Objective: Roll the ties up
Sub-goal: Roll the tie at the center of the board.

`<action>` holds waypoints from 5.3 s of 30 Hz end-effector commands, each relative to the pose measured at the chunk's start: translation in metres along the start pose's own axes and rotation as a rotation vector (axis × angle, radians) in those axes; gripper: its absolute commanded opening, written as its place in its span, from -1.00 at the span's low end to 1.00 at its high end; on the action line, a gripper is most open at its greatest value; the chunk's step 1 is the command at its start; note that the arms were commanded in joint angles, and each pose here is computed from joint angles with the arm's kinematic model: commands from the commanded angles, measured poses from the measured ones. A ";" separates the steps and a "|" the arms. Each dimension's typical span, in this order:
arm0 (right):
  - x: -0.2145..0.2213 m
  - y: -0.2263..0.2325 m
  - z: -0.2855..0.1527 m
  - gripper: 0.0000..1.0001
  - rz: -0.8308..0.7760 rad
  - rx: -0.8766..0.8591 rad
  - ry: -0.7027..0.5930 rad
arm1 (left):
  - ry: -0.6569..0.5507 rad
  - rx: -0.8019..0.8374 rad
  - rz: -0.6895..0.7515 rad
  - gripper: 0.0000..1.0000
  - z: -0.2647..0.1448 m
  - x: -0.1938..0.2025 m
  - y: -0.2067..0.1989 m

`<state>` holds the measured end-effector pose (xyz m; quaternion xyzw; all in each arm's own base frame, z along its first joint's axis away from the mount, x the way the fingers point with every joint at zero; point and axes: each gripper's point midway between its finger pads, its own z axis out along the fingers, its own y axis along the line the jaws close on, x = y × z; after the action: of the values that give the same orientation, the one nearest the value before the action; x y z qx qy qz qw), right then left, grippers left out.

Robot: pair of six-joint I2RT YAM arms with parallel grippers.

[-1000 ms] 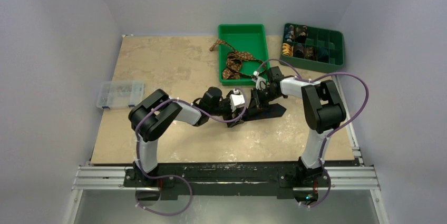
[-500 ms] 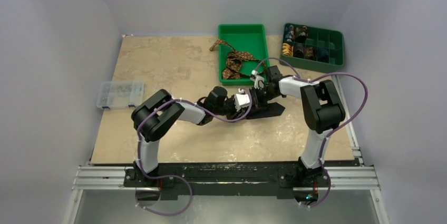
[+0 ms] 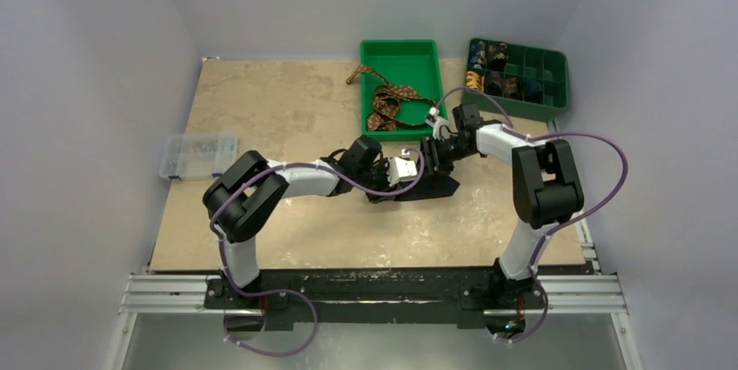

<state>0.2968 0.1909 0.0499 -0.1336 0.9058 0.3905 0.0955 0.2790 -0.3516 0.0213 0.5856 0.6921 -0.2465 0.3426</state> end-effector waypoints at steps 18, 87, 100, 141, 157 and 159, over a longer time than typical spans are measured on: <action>0.033 -0.057 0.010 -0.44 0.005 0.208 0.136 | 0.168 0.022 -0.051 -0.75 -0.030 0.029 -0.014; -0.007 0.012 0.021 -0.76 0.028 -0.031 0.080 | 0.233 0.027 -0.042 -0.71 -0.017 0.055 -0.015; 0.005 0.028 0.011 -1.00 -0.002 -0.049 0.121 | 0.231 0.018 -0.056 -0.72 -0.016 0.057 -0.013; 0.041 -0.049 0.023 -1.00 -0.038 0.239 0.236 | 0.225 0.007 -0.035 -0.75 -0.024 0.048 0.004; -0.001 0.037 -0.020 -0.13 -0.026 -0.121 0.049 | 0.328 0.033 -0.013 -0.73 -0.022 0.064 -0.005; -0.002 0.052 -0.017 0.07 0.003 -0.183 0.039 | 0.330 0.032 -0.012 -0.72 -0.022 0.065 -0.005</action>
<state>0.2841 0.1895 0.0620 -0.1466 0.9032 0.4002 0.0509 0.2753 -0.3265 0.0192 0.6078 0.7148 -0.2055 0.2783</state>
